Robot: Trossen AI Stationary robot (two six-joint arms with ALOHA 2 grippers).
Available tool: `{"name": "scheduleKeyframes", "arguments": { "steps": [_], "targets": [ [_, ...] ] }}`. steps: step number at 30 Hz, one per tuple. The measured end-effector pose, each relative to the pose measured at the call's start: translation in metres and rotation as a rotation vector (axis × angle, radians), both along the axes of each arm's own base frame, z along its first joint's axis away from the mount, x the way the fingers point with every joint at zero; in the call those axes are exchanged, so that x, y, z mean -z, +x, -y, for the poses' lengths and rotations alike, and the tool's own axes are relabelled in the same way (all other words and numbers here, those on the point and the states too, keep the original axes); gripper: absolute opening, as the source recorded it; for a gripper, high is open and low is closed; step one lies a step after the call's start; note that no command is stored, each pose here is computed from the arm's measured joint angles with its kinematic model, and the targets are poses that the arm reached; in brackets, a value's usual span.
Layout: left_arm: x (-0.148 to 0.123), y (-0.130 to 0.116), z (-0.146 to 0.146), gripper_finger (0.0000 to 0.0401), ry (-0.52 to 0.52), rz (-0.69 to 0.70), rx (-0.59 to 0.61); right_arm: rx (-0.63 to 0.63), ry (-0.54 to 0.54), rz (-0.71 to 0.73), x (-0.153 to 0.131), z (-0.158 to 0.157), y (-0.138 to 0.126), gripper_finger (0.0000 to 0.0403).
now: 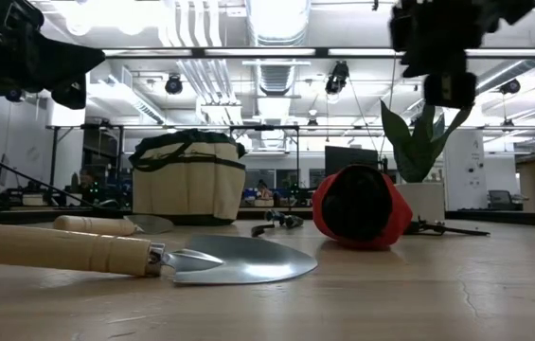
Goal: Pick & Place Garden tools in Gardening bag
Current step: Put the gloves into the gardening bag
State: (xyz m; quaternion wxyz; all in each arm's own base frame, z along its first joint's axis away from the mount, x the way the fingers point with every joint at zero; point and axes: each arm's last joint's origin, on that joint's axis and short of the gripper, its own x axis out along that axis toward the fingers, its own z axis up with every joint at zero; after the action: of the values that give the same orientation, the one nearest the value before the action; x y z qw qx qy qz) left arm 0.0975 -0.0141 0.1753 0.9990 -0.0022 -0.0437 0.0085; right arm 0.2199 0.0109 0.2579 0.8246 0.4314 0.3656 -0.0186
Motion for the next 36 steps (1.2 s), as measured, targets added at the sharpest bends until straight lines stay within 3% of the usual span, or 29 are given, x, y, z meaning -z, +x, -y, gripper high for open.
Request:
{"name": "scheduleKeyframes", "arguments": {
  "steps": [8,13,20,26,36],
  "targets": [
    [0.000,0.000,0.000,0.0007,0.000,0.000,0.000,-0.098,-0.086,-0.118,0.014,-0.002,0.060,0.0151],
    [0.000,0.000,0.000,0.0007,0.000,-0.001,0.000,-0.214,-0.155,-0.264,0.025,-0.006,0.085,0.0182],
    [0.000,0.000,0.000,0.0007,0.001,-0.003,0.000,-0.374,-0.246,-0.365,0.038,-0.018,0.115,0.0187],
    [0.000,0.000,0.000,0.0007,0.001,-0.005,0.000,-0.400,-0.324,-0.414,0.050,-0.023,0.128,0.0187],
    [0.001,0.000,0.000,0.0007,0.001,-0.007,0.000,-0.423,-0.331,-0.476,0.071,-0.026,0.133,0.0182]
  ]
}}
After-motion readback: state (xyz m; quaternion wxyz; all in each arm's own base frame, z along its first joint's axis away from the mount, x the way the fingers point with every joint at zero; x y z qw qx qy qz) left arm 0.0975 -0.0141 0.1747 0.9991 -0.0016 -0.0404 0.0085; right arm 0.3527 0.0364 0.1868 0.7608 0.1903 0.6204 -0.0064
